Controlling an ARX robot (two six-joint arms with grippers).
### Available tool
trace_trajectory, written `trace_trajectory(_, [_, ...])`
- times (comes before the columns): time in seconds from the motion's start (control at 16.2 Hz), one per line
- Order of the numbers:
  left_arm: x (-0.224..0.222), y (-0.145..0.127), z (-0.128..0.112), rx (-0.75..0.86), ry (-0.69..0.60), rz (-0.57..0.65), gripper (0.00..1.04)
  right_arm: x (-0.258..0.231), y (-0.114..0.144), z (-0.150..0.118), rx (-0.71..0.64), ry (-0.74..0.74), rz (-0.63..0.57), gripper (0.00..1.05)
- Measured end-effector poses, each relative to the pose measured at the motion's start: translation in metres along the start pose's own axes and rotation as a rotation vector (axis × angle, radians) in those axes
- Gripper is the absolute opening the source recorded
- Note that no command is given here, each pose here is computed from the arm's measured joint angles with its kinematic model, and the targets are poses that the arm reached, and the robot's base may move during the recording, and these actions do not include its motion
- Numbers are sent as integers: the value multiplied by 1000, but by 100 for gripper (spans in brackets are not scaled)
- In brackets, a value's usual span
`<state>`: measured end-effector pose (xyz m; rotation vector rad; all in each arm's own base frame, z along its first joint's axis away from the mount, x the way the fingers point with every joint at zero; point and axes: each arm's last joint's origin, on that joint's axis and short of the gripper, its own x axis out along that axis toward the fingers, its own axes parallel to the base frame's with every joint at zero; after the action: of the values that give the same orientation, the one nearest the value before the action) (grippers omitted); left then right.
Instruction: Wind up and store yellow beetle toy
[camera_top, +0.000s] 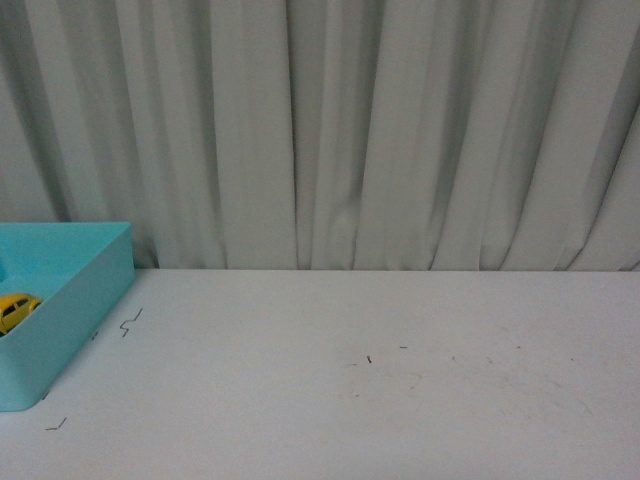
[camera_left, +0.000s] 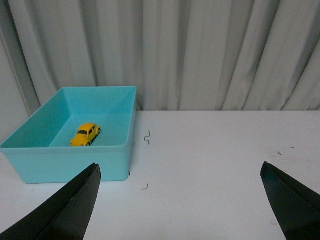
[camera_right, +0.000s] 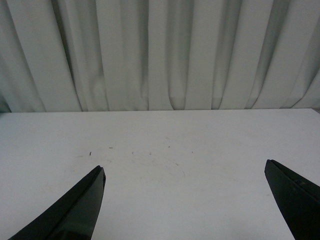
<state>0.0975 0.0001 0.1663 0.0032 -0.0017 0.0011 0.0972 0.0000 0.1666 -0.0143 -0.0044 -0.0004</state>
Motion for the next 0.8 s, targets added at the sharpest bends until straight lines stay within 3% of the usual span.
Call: trace_trajectory(0.8, [0,0,0,0,0,0,98,0,0,0,0,0,0,98])
